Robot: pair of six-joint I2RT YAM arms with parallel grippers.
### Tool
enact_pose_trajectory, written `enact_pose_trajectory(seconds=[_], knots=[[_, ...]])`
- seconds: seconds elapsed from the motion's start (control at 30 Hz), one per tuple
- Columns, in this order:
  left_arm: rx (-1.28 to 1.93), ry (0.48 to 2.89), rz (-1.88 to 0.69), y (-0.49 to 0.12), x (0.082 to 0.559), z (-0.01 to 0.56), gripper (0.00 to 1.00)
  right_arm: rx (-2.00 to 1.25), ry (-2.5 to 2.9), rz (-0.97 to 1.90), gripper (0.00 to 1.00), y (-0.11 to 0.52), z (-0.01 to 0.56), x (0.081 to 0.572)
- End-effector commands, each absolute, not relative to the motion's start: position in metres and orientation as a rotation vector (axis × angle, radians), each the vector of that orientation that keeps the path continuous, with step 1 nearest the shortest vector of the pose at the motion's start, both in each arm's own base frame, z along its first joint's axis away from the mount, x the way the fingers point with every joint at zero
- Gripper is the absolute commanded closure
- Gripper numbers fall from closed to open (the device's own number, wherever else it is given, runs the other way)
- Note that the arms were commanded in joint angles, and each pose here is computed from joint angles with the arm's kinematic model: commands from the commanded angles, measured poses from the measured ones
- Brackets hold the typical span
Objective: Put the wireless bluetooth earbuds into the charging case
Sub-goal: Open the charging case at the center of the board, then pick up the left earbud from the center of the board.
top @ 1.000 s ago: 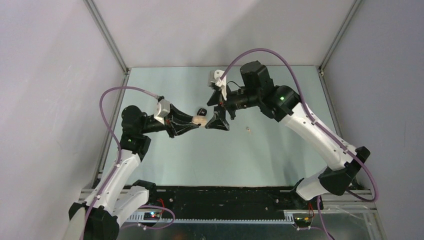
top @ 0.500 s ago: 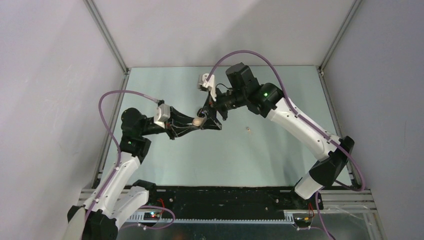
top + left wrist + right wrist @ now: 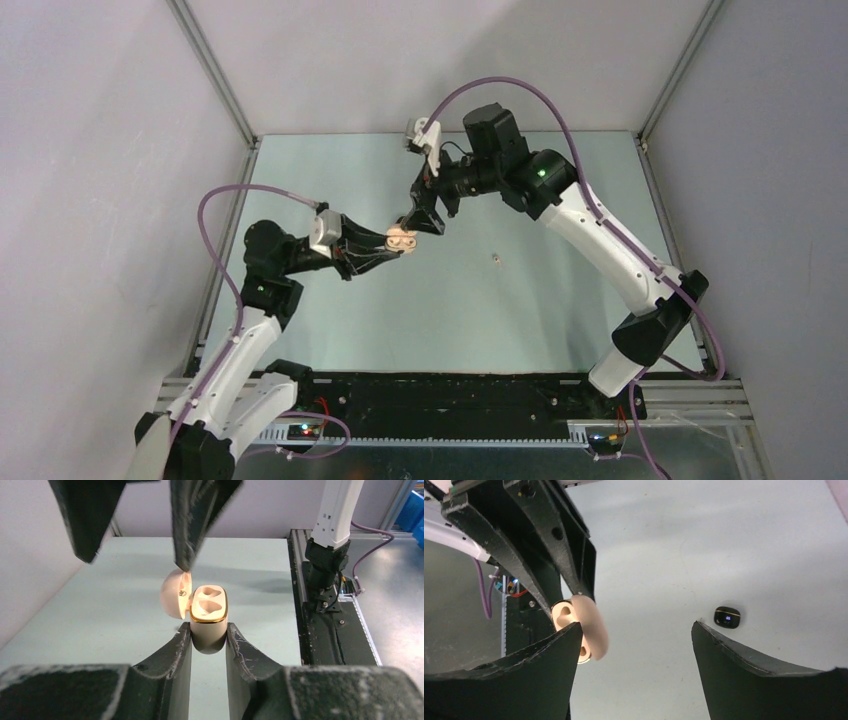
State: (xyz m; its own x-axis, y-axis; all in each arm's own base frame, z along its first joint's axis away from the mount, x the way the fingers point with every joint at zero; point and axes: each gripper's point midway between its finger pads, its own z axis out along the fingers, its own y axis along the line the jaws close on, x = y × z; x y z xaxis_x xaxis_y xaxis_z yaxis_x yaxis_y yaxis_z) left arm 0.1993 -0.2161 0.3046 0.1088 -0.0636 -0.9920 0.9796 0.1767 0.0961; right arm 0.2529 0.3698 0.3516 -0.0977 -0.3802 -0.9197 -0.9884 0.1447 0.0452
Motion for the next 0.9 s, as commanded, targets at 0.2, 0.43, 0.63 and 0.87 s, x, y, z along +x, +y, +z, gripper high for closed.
enact_pose_trajectory(seconds=[0.2,0.43,0.63,0.87], knots=[[1.071,1.137,-1.042,-0.218,0.197,0.309,1.00,-1.307,1.568,0.926,0.16,0.368,0.373,0.262],[0.898,1.210,-1.146,-0.216,0.212,0.322,1.00,-1.315,1.470,0.943,0.14,0.351,0.414,0.240],[0.733,1.256,-1.142,-0.199,0.239,0.335,1.00,-1.259,1.528,0.837,0.14,0.322,0.407,0.256],[0.705,1.243,-1.116,-0.190,0.250,0.352,1.00,-1.198,1.660,0.707,0.24,0.280,0.361,0.299]])
